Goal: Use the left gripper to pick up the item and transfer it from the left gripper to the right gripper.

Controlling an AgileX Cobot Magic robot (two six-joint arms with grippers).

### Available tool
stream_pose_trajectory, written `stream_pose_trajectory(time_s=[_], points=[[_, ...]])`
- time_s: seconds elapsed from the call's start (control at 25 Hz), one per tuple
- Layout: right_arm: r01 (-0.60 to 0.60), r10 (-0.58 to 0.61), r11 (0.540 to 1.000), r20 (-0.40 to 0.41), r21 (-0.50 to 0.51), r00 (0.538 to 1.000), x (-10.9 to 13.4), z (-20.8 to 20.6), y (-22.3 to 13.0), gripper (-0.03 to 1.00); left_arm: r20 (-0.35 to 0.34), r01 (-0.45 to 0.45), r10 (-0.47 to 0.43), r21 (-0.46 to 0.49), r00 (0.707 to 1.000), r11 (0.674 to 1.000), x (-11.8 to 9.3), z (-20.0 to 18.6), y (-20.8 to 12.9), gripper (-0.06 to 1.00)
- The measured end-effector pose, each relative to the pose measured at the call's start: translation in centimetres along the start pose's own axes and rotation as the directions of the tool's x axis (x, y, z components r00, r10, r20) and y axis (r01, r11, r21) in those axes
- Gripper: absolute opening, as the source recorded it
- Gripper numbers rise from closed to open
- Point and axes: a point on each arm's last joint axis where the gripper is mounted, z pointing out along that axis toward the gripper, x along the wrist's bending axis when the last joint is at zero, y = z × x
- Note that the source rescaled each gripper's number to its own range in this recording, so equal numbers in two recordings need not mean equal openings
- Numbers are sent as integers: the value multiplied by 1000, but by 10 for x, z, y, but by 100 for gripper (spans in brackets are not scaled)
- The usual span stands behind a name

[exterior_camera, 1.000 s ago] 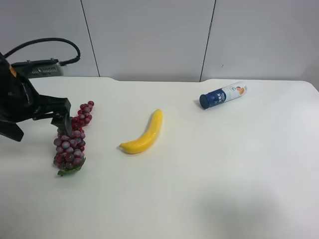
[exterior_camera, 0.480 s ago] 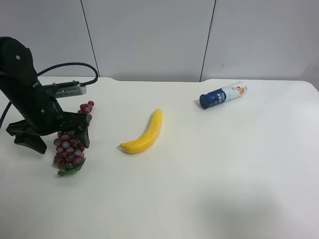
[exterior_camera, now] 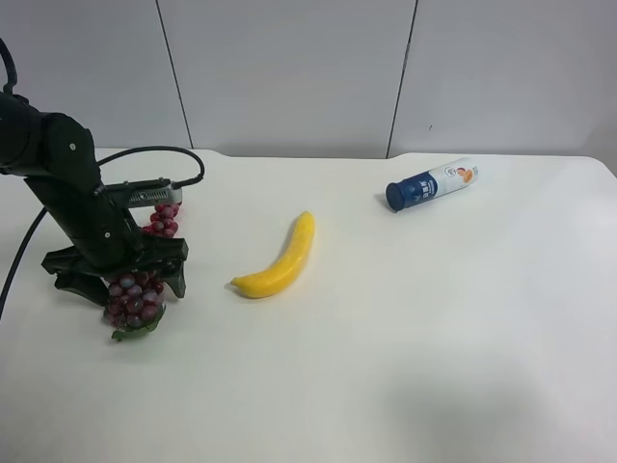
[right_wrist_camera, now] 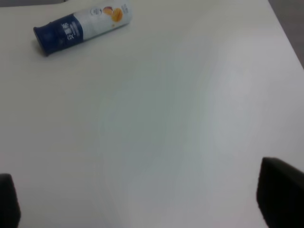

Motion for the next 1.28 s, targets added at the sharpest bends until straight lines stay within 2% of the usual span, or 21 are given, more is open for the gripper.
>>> stream_pose_trajectory(time_s=[0.12, 0.28, 0.48, 0.52, 0.92, 1.28], points=[[0, 0, 1000, 0, 0, 1000, 0, 0, 0, 100, -9, -2, 2, 20, 1000, 1000, 1, 6, -1, 84], [0, 0, 1000, 0, 0, 1000, 0, 0, 0, 100, -13, -4, 5, 26, 1000, 1000, 1, 9, -1, 54], [0, 0, 1000, 0, 0, 1000, 0, 0, 0, 100, -10, -1, 1, 23, 1000, 1000, 1, 9, -1, 7], [0, 0, 1000, 0, 0, 1000, 0, 0, 0, 100, -9, -1, 1, 22, 1000, 1000, 1, 8, 0, 4], [0, 0, 1000, 0, 0, 1000, 0, 0, 0, 100, -12, -8, 9, 34, 1000, 999, 1, 2, -2, 4], [0, 0, 1000, 0, 0, 1000, 0, 0, 0, 100, 14, -42, 42, -12, 999, 999, -1, -56, -12, 3]])
